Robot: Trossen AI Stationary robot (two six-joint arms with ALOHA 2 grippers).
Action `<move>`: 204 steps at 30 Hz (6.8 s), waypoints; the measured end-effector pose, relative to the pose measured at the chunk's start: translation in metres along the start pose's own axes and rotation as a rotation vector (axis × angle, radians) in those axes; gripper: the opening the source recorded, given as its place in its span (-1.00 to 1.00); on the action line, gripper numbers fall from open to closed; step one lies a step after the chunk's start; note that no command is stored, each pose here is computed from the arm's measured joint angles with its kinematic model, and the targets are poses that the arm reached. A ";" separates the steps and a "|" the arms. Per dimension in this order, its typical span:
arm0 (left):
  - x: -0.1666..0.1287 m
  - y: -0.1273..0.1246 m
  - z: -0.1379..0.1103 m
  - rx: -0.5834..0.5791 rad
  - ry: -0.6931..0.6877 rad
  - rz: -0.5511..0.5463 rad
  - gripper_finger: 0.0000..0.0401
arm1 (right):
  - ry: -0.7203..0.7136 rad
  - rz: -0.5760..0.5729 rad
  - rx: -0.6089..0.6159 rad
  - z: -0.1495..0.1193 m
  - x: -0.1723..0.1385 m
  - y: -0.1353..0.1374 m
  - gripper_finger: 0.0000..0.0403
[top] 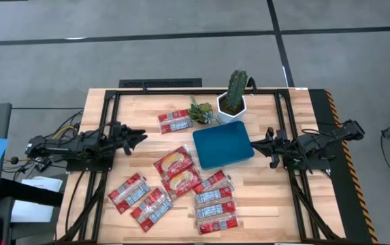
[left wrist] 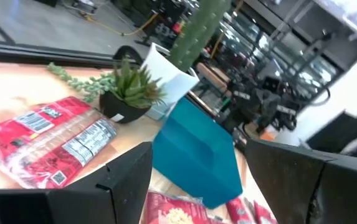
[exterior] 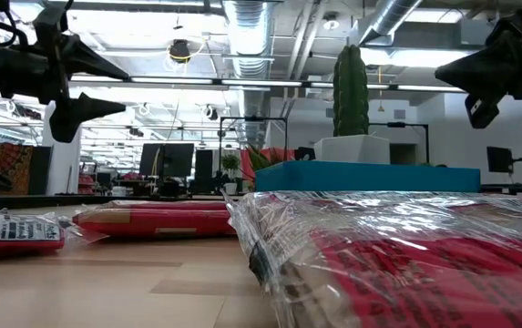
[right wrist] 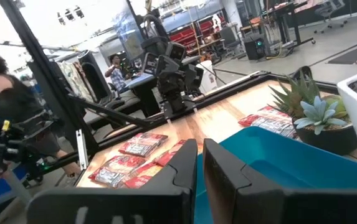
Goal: Sort popcorn bags into baskets
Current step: Put the red popcorn bag into the blue container
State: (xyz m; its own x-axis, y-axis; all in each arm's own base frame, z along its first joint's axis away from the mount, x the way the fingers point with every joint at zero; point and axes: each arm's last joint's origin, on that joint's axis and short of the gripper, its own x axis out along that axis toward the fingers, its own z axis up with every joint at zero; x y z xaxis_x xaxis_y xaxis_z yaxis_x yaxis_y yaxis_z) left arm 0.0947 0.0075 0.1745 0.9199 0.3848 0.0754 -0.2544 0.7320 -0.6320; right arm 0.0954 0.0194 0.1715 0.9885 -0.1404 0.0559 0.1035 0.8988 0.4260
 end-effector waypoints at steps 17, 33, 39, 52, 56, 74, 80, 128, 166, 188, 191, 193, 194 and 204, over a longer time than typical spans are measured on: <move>0.000 0.002 0.001 -0.132 -0.054 0.065 0.23 | -0.056 -0.007 0.396 0.005 0.000 0.001 -0.74; 0.000 0.002 0.002 -0.332 -0.084 0.073 0.23 | -0.190 0.045 0.503 0.021 -0.002 0.006 -0.74; -0.002 -0.010 0.014 -0.435 -0.108 -0.133 0.23 | -0.280 0.146 0.508 0.049 -0.008 0.015 -0.74; -0.021 -0.054 0.080 -0.352 -0.180 -0.375 0.23 | -0.035 0.129 0.074 0.137 0.013 0.077 -0.30; -0.020 -0.064 0.092 -0.283 -0.110 -0.334 0.23 | 0.262 0.112 0.081 0.127 0.041 0.104 -0.06; 0.004 -0.065 0.071 -0.162 0.184 -0.115 0.23 | 0.967 0.114 -0.252 -0.043 0.118 0.173 0.12; 0.004 -0.058 0.062 -0.172 0.266 -0.032 0.23 | 0.995 0.160 -0.367 -0.079 0.131 0.171 0.15; 0.001 -0.045 0.053 -0.135 0.312 0.145 0.23 | 1.109 0.069 -0.334 -0.033 0.161 0.155 -0.98; 0.001 -0.044 0.053 -0.135 0.294 0.163 0.23 | 0.616 -0.970 0.267 0.003 0.176 0.073 -0.98; 0.001 -0.043 0.053 -0.115 0.286 0.178 0.23 | 0.735 -0.821 0.239 -0.014 0.209 0.056 -0.62; 0.000 -0.043 0.053 -0.111 0.286 0.181 0.23 | 0.765 -0.751 0.193 -0.011 0.211 0.058 -0.45; 0.001 -0.043 0.053 -0.108 0.282 0.185 0.23 | 0.783 -0.716 0.175 -0.006 0.210 0.058 -0.30; 0.001 -0.043 0.053 -0.112 0.278 0.189 0.23 | 0.788 -0.691 0.173 -0.002 0.209 0.059 -0.23; 0.002 -0.042 0.051 -0.135 0.278 0.216 0.23 | 0.999 -0.167 0.043 0.013 0.184 0.113 0.15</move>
State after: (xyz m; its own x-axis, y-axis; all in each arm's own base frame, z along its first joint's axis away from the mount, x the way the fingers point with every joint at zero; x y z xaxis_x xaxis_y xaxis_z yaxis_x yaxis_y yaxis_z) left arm 0.0924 0.0063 0.2408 0.8998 0.3414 -0.2716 -0.4271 0.5630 -0.7075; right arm 0.2872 0.0901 0.2412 0.6036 0.1661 -0.7798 0.2645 0.8810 0.3924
